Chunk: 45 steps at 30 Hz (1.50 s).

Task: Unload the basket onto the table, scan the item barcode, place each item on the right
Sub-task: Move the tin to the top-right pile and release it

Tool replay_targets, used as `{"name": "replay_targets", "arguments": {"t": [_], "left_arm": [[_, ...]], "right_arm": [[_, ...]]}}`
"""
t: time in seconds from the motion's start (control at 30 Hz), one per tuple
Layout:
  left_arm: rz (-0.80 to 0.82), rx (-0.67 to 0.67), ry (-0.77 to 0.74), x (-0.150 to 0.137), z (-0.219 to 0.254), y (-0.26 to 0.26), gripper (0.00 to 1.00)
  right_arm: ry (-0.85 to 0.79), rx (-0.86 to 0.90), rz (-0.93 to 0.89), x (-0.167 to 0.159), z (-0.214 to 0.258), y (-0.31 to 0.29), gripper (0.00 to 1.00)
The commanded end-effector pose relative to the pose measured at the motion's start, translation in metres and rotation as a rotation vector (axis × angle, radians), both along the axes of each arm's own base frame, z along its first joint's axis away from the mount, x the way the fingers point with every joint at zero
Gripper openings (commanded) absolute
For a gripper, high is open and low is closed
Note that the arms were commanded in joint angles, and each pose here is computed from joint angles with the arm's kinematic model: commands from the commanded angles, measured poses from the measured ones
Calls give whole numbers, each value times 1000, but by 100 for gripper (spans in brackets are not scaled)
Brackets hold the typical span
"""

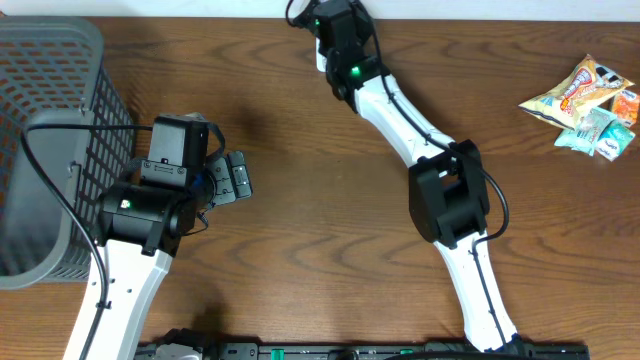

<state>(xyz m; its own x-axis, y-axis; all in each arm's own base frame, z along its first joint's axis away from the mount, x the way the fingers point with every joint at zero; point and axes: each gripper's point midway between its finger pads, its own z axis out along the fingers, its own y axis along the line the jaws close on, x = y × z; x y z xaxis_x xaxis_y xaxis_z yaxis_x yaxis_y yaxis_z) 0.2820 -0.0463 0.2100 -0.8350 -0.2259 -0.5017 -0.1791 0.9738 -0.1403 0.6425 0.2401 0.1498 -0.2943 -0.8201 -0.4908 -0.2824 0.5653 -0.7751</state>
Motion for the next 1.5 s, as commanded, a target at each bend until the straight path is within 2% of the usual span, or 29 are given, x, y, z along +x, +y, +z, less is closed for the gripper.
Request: {"name": "replay_targets", "arguments": {"t": [0.0, 0.13, 0.2, 0.3, 0.47, 0.63, 0.87, 0.93, 0.97, 1.03, 1.27, 1.3, 1.47], "left_arm": [[9, -8, -7, 2, 3, 0, 98], [9, -8, -7, 2, 3, 0, 98], [9, -8, -7, 2, 3, 0, 98], [9, -8, -7, 2, 3, 0, 98], [8, -8, -7, 2, 3, 0, 98], [8, -8, -6, 2, 3, 0, 98], [8, -8, -6, 2, 3, 0, 98], [9, -8, -7, 2, 3, 0, 98], [9, -8, -7, 2, 3, 0, 98], [9, -8, -7, 2, 3, 0, 98], [9, -8, -7, 2, 3, 0, 97], [9, -8, -7, 2, 3, 0, 98], [9, -8, -7, 2, 3, 0, 98]], "right_arm": [[-23, -21, -36, 1, 7, -3, 27], [-38, -35, -79, 1, 10, -10, 28], [-34, -36, -79, 0, 11, -11, 25], [-33, 72, -135, -4, 19, -18, 24], [-19, 120, -209, -4, 31, -50, 23], [40, 168, -359, -7, 34, -121, 22], [217, 235, -678, -34, -4, -273, 25], [287, 272, -722, -46, -18, -302, 30], [321, 293, -741, -52, -24, -317, 36], [377, 344, -774, -64, -34, -341, 62], [437, 568, -864, -84, -50, -388, 95], [443, 582, -862, -84, -51, -390, 99], [439, 644, -900, -88, -53, -394, 99]]}}
